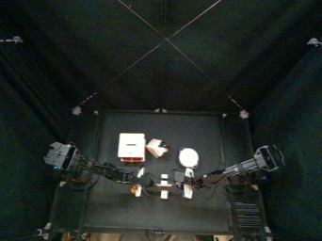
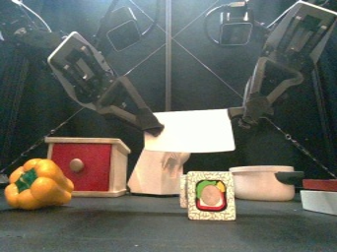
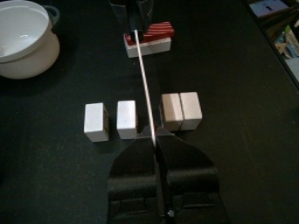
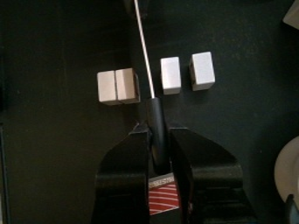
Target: Cut sushi roll
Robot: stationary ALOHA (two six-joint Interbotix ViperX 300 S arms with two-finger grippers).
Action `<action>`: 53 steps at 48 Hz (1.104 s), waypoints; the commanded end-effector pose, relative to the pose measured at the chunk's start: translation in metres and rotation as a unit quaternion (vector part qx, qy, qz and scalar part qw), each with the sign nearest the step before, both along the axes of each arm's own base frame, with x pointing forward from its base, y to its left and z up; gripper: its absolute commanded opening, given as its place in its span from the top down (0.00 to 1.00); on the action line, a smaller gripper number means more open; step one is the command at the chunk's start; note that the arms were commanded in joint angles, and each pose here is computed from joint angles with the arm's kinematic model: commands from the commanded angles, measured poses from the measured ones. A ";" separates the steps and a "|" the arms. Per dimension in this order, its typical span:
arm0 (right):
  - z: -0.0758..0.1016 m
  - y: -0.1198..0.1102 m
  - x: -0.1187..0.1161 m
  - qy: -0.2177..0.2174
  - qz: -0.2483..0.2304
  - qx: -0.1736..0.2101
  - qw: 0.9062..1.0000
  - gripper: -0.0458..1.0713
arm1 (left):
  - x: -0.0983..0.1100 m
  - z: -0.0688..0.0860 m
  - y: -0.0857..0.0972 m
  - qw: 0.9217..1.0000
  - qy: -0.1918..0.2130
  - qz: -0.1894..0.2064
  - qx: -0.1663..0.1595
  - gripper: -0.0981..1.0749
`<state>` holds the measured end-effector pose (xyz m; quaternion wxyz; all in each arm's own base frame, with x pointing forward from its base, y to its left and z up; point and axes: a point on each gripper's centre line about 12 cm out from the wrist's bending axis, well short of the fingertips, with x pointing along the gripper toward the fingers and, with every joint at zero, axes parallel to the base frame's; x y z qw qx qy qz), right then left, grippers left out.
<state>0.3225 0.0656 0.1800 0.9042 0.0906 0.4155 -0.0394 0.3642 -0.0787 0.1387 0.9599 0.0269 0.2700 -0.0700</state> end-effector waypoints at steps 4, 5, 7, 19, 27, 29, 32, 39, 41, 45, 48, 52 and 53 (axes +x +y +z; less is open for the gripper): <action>0.009 0.004 -0.002 -0.010 0.001 0.010 1.000 0.65 | 0.001 0.003 -0.009 1.000 -0.005 -0.012 -0.001 0.76; 0.009 0.005 -0.002 -0.010 0.001 0.010 1.000 0.65 | 0.002 0.003 -0.011 1.000 -0.005 -0.014 -0.001 0.76; 0.008 0.007 -0.003 -0.009 0.004 0.011 1.000 0.65 | 0.001 0.003 -0.013 1.000 -0.005 -0.017 -0.001 0.76; -0.001 0.027 -0.005 0.002 0.032 0.014 0.999 0.65 | -0.003 0.001 -0.029 0.999 -0.001 -0.038 -0.002 0.76; -0.009 0.034 -0.003 0.009 0.039 0.020 0.999 0.65 | -0.004 -0.007 -0.037 0.999 0.009 -0.048 0.001 0.76; -0.011 0.035 -0.003 0.011 0.039 0.022 0.999 0.65 | -0.004 -0.009 -0.038 0.999 0.011 -0.050 0.001 0.76; -0.014 0.037 -0.002 0.016 0.038 0.024 0.999 0.65 | -0.005 -0.011 -0.041 0.999 0.015 -0.051 0.000 0.76; -0.017 0.040 -0.002 0.020 0.039 0.026 0.999 0.65 | -0.005 -0.013 -0.045 0.999 0.018 -0.051 -0.005 0.76; -0.018 0.041 -0.002 0.022 0.041 0.026 0.999 0.65 | -0.005 -0.013 -0.045 0.999 0.018 -0.050 -0.006 0.76; -0.018 0.042 -0.002 0.023 0.041 0.027 0.999 0.65 | -0.005 -0.014 -0.045 0.999 0.021 -0.049 -0.006 0.76; -0.019 0.043 -0.002 0.023 0.042 0.027 0.998 0.65 | -0.005 -0.016 -0.046 0.998 0.024 -0.049 -0.007 0.76; -0.020 0.043 -0.003 0.025 0.041 0.027 0.998 0.65 | -0.005 -0.018 -0.046 0.998 0.026 -0.049 -0.006 0.76; -0.019 0.043 -0.002 0.024 0.042 0.027 0.998 0.65 | -0.005 -0.018 -0.046 0.998 0.026 -0.048 -0.006 0.76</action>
